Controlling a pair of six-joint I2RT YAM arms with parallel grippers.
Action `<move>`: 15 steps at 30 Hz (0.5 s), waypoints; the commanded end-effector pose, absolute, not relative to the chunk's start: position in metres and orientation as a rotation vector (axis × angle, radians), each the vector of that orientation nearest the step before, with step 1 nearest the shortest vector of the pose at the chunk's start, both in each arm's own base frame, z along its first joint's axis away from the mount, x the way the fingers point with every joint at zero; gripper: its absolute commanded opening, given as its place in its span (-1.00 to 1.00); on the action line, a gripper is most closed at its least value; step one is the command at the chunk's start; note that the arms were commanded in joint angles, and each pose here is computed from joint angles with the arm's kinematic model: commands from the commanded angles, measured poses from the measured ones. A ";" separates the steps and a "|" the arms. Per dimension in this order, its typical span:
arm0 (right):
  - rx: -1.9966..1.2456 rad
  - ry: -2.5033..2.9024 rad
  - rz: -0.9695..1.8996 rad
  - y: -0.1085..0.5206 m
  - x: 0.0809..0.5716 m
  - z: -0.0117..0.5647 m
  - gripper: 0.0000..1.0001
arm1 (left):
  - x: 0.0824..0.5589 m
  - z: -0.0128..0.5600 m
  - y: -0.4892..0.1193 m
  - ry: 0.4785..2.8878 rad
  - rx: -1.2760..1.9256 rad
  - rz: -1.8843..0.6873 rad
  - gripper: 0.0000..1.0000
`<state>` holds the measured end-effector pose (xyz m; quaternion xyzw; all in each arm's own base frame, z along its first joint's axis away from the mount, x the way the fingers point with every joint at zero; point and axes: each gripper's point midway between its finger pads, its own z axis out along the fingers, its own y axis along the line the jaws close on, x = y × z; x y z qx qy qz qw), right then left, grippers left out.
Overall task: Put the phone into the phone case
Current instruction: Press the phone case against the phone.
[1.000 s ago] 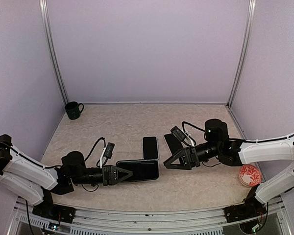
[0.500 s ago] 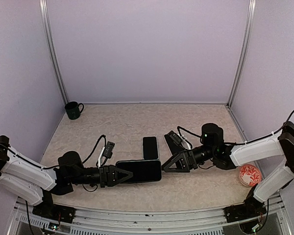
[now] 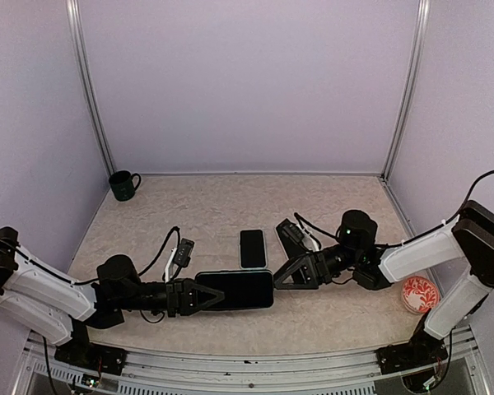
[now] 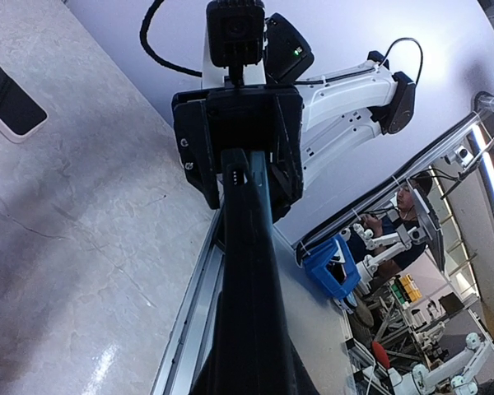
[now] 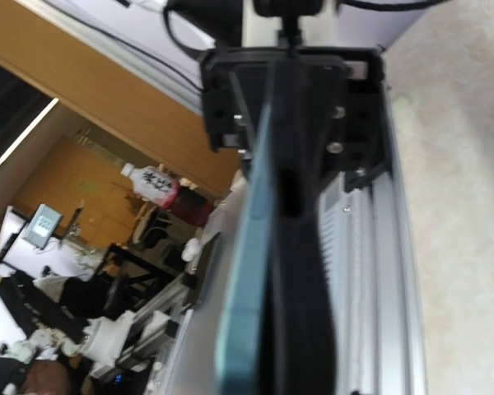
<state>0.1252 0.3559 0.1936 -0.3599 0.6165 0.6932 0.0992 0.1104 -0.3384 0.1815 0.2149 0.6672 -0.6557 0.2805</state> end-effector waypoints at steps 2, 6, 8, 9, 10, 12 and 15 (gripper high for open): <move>-1.129 1.756 2.105 0.359 0.113 0.202 -0.10 | 0.106 0.220 -0.342 1.608 0.616 -1.817 -0.98; -1.145 1.761 2.118 0.364 0.109 0.200 -0.20 | 0.107 0.220 -0.343 1.609 0.614 -1.817 -0.98; -1.147 1.762 2.123 0.366 0.109 0.200 -0.26 | 0.107 0.220 -0.343 1.608 0.615 -1.817 -0.98; -1.149 1.760 2.127 0.366 0.108 0.200 -0.30 | 0.107 0.220 -0.343 1.609 0.614 -1.819 -0.98; -1.151 1.758 2.132 0.366 0.108 0.200 -0.34 | 0.106 0.220 -0.343 1.610 0.616 -1.820 -0.98; -1.152 1.754 2.139 0.367 0.108 0.202 -0.44 | 0.106 0.220 -0.343 1.610 0.616 -1.820 -0.98; -1.157 1.750 2.142 0.367 0.107 0.204 -0.59 | 0.107 0.219 -0.344 1.616 0.614 -1.818 -0.98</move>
